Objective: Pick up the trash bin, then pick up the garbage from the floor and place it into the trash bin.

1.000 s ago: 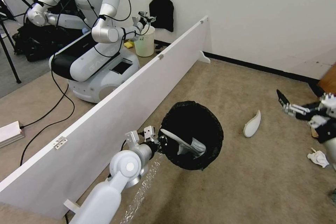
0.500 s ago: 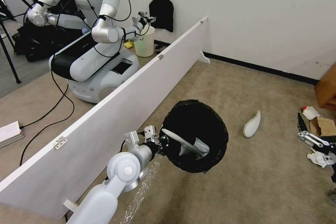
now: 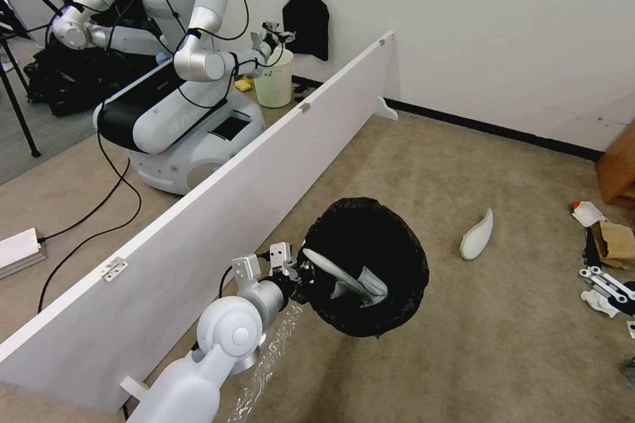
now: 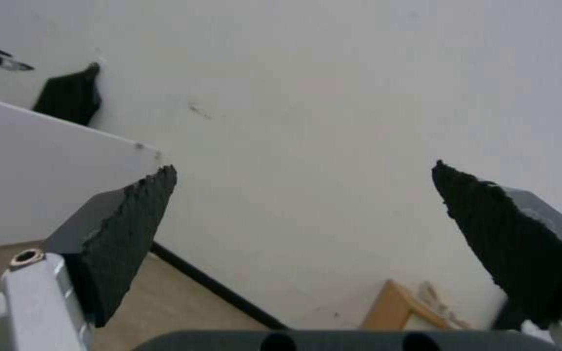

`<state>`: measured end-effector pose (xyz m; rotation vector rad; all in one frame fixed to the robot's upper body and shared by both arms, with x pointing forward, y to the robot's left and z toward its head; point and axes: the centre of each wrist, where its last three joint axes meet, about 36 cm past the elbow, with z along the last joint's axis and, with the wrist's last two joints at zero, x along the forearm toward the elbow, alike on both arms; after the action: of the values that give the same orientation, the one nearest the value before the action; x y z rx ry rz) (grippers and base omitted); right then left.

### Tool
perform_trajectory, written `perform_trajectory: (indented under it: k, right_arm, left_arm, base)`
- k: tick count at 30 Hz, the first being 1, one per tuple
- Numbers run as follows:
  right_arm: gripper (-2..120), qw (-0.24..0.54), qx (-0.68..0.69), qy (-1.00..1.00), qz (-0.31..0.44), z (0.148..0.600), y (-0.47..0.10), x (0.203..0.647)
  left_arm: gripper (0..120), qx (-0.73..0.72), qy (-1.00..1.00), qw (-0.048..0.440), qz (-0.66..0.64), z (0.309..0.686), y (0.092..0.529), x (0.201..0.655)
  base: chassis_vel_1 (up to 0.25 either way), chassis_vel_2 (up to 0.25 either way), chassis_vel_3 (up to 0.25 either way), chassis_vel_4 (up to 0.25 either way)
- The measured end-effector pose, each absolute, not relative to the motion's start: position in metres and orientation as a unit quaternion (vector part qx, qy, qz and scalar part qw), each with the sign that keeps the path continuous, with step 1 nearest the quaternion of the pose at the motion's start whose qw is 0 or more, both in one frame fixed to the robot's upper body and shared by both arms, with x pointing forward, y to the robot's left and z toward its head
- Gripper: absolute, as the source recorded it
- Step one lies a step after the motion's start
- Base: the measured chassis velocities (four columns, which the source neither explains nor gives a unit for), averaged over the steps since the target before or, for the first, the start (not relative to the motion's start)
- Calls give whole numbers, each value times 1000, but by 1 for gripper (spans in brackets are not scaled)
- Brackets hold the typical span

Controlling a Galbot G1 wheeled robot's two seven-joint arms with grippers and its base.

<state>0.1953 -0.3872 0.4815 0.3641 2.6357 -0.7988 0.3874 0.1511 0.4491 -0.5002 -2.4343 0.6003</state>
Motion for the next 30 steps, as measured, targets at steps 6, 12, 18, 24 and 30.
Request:
perform_trajectory:
  k: [6, 12, 18, 24, 30]
  right_arm:
    - [100, 185, 145, 927, -293, 492, -396, 189]
    - [100, 183, 149, 924, -302, 493, -401, 184]
    - [100, 191, 154, 918, -313, 502, -405, 180]
    - [100, 198, 148, 914, -323, 505, -408, 180]
    - [100, 198, 119, 916, -328, 498, -403, 190]
  left_arm:
    - [0, -187, -916, 280, 220, 450, 148, 389]
    - [0, -185, -917, 273, 225, 453, 144, 394]
    - [0, -183, -915, 275, 230, 453, 139, 394]
    - [0, -180, -916, 273, 231, 452, 143, 395]
    - [0, -175, -918, 283, 217, 445, 150, 391]
  base:
    - [0, 0, 0, 0]
    - [0, 0, 0, 0]
    - [0, 0, 0, 0]
    - [0, 0, 0, 0]
    - [0, 0, 0, 0]
